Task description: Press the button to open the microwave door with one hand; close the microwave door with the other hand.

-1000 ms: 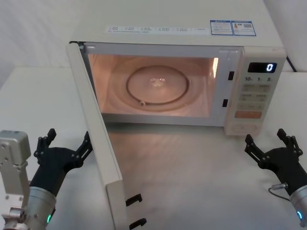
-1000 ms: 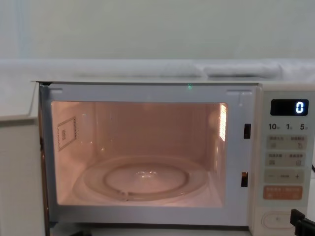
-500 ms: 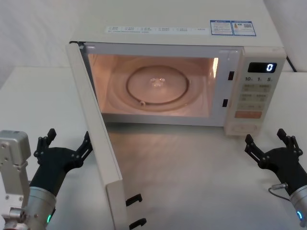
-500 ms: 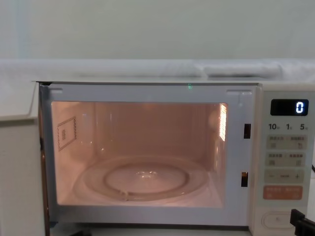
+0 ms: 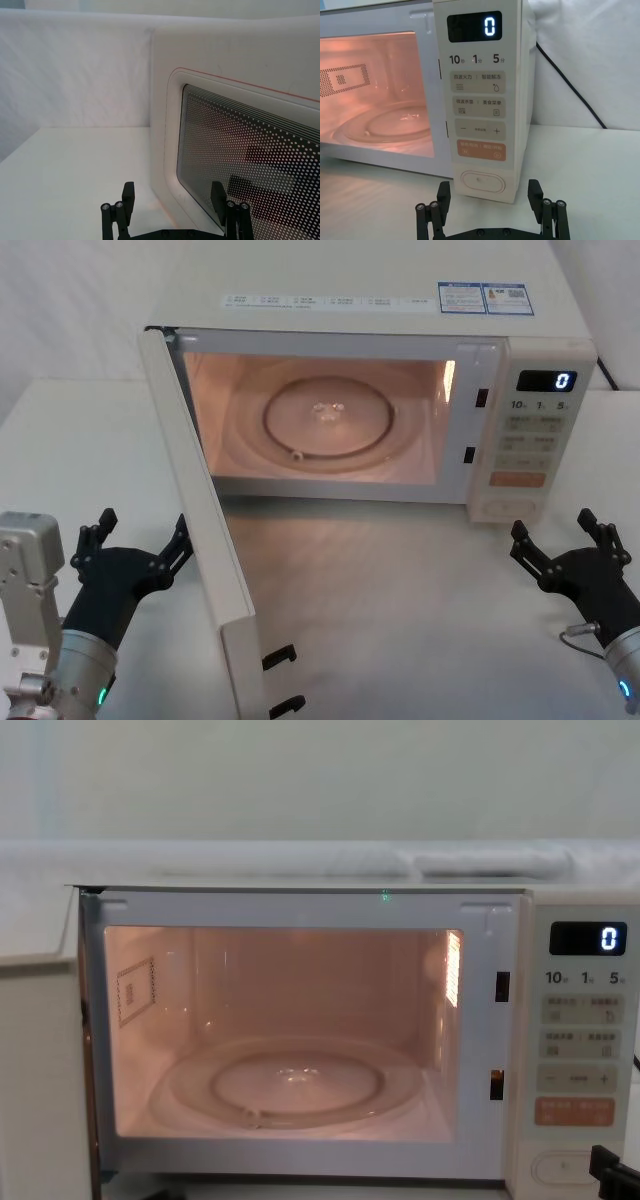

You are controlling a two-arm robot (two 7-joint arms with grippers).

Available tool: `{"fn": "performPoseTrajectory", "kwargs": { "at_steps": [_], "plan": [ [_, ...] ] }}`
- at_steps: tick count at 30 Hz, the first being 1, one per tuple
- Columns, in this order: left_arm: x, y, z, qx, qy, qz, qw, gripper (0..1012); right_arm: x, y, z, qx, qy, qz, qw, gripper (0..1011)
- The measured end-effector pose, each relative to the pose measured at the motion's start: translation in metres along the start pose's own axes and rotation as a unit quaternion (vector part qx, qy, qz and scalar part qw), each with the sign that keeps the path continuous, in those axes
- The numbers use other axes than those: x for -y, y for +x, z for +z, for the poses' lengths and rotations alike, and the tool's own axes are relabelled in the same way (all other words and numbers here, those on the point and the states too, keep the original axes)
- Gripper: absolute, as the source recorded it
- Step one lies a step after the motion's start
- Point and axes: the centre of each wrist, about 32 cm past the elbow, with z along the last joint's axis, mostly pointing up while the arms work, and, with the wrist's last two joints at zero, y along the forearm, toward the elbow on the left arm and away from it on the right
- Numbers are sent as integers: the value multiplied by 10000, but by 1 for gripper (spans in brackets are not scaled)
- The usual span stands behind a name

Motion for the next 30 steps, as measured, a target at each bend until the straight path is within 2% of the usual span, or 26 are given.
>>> {"fn": "performPoseTrajectory", "kwargs": {
  "at_steps": [5,10,19,20,23,30],
  "plan": [
    [0,0,0,0,0,0,10000,1001,0,0,0,0,0,0,10000,1002],
    [0,0,0,0,0,0,10000,928,0,0,0,0,0,0,10000,1002],
    [0,0,0,0,0,0,10000,668,0,0,0,0,0,0,10000,1002],
    [0,0,0,0,0,0,10000,605,0,0,0,0,0,0,10000,1002],
    [0,0,0,0,0,0,10000,544,0,0,0,0,0,0,10000,1002],
    [0,0,0,0,0,0,10000,294,0,0,0,0,0,0,10000,1002]
  ]
}}
